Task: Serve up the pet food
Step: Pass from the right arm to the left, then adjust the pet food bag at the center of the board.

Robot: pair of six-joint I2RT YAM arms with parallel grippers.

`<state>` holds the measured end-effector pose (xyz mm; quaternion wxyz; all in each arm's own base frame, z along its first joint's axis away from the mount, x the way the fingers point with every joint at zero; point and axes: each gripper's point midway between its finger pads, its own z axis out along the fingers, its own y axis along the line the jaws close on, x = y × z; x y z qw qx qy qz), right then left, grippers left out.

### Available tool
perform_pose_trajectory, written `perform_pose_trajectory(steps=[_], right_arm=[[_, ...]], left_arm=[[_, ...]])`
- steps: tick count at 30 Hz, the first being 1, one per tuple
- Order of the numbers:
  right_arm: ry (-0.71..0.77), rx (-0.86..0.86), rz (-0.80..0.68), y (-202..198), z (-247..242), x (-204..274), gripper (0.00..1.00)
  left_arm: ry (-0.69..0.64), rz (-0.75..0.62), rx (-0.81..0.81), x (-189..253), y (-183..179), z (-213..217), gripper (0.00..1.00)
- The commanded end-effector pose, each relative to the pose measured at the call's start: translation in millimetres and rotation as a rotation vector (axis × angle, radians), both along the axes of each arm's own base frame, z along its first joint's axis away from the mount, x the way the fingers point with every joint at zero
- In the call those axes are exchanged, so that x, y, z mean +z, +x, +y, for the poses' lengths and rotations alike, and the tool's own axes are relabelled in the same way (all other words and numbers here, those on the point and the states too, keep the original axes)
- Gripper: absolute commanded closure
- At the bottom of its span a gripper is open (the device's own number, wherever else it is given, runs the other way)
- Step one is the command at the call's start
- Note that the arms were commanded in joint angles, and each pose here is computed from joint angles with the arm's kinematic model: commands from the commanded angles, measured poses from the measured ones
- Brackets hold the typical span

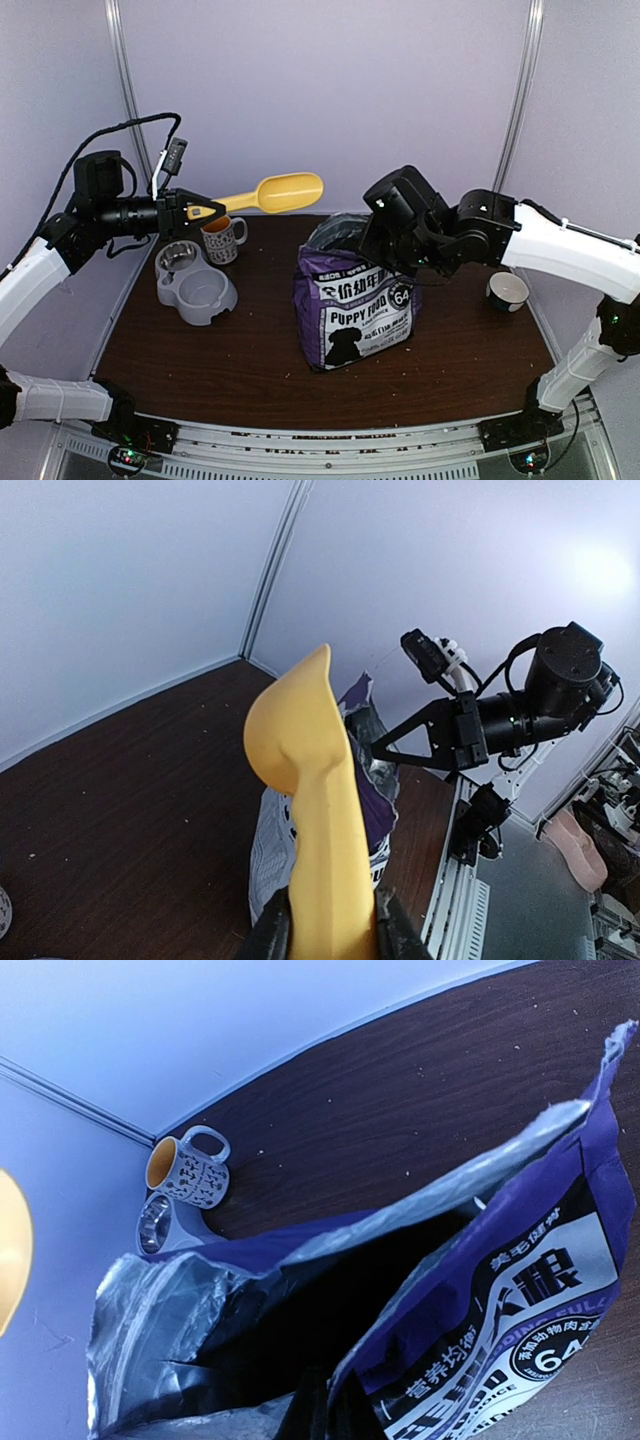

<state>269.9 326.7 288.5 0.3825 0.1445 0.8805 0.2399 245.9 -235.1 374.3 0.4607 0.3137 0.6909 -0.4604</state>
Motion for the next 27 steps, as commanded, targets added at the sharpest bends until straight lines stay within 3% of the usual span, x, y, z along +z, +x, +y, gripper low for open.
perform_pose_trajectory(steps=[1, 9, 14, 20, 23, 27], right_arm=[[0.069, 0.018, -0.09, 9.2, -11.7, 32.2, 1.0], [0.032, 0.123, -0.297, 37.7, -50.3, 122.0, 1.0], [0.034, 0.261, -0.347, 39.6, -49.0, 157.7, 1.0], [0.03, 0.513, -0.264, 33.4, 0.7, 133.1, 1.0], [-0.015, 0.466, -0.209, 37.1, -1.9, 109.8, 1.0], [-0.153, 0.253, -0.155, 43.4, -52.8, 89.8, 0.68]], left_arm=[[-0.043, -0.067, 0.024, 29.9, 0.1, 4.4, 0.84], [-0.064, -0.064, 0.07, 46.2, -4.4, 12.0, 0.83], [-0.085, -0.067, 0.1, 58.6, -9.7, 18.1, 0.83], [-0.094, -0.038, 0.06, 60.4, -21.2, 16.6, 0.83], [-0.073, -0.012, 0.075, 51.6, -24.5, 19.7, 0.83], [-0.057, 0.011, 0.094, 42.5, -29.6, 24.4, 0.82]])
